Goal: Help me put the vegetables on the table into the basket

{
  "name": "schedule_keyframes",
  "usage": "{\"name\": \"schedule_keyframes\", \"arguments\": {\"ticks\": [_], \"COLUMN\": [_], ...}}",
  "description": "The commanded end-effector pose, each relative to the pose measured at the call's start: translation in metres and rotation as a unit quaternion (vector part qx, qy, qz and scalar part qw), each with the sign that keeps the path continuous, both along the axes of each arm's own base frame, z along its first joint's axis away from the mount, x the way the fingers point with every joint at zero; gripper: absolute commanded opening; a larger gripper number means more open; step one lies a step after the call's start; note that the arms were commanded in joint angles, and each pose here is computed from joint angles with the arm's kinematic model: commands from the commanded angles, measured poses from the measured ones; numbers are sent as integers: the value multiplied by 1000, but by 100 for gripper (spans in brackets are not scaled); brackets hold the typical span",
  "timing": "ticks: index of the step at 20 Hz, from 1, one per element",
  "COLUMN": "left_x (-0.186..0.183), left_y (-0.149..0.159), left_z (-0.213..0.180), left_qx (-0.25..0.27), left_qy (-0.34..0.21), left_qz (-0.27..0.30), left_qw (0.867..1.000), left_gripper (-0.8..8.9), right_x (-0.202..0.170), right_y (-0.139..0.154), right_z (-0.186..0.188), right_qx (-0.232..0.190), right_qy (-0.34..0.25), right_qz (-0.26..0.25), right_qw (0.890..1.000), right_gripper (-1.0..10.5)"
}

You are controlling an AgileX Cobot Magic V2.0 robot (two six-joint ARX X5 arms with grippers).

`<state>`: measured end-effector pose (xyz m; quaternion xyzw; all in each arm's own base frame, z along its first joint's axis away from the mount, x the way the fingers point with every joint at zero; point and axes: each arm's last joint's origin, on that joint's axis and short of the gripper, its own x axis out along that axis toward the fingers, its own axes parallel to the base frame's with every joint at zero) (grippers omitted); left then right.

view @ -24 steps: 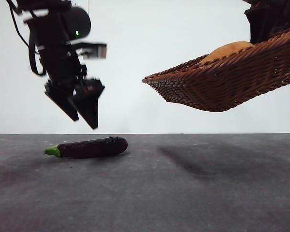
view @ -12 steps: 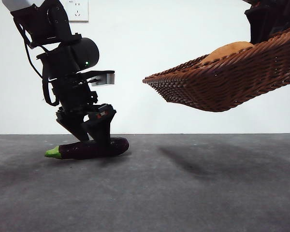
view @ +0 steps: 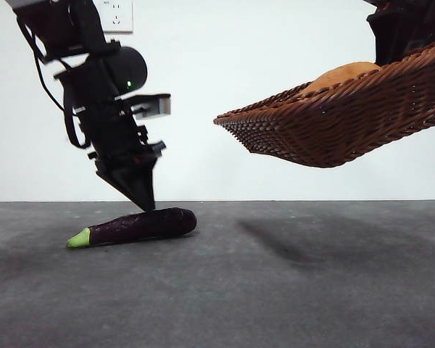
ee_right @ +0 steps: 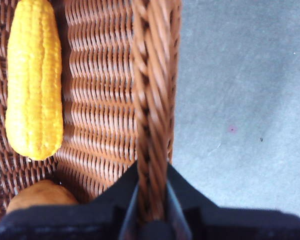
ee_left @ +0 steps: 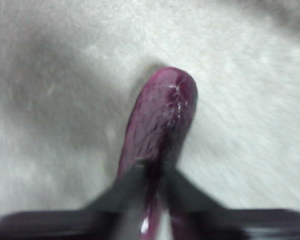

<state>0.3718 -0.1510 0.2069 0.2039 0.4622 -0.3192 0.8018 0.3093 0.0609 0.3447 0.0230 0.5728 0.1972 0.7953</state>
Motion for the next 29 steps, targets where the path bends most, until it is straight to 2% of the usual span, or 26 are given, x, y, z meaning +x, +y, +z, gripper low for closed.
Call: {"name": "schedule_keyframes", "arguments": {"ticks": [1,4,7,8,10,11,12,17,21,24,25,27,28,29], "left_x": [-12,-38,-62,-66,-67,-63,-60,-21,6,13,14,13,13,13], "left_y": [5,13,23,24,27,28,28,13,4,1,1,-1,-1,-1], "left_z": [32,83,125,130,130,123,117,53,-4,-29,-36,-51,-56,-57], "left_qx": [-29,-91,-111,-113,-112,-105,-98,-55,-31,-18,-14,-2,2,-1], "left_qy": [-17,-41,-106,-114,-105,-91,-79,-26,8,23,31,58,67,69], "left_qz": [33,41,25,24,37,41,41,13,20,18,13,0,-1,2], "left_qw": [999,994,988,987,988,990,991,998,999,999,999,998,998,998], "left_gripper": [-9,-9,6,65,425,558,571,571,571,544,454,352,111,12], "right_x": [2,2,2,1,1,1,0,-1,-2,-2,-2,-2,-2,-3], "right_y": [0,1,1,0,1,1,1,1,1,1,1,1,1,1], "right_z": [-1,-1,-1,-1,-1,-2,-2,-2,-2,-2,-3,-3,-3,-3], "right_qx": [6,6,7,7,7,7,6,5,4,4,3,3,3,3], "right_qy": [1,1,2,4,7,8,9,18,20,23,25,24,24,25], "right_qz": [0,-1,-2,-3,-3,-3,-3,-3,-2,-2,-1,0,0,0], "right_qw": [1000,1000,1000,1000,1000,1000,1000,1000,1000,1000,1000,1000,1000,1000], "right_gripper": [-16,-16,-16,-16,-16,-16,-16,-16,-16,-16,-16,-16,-16,-16]}}
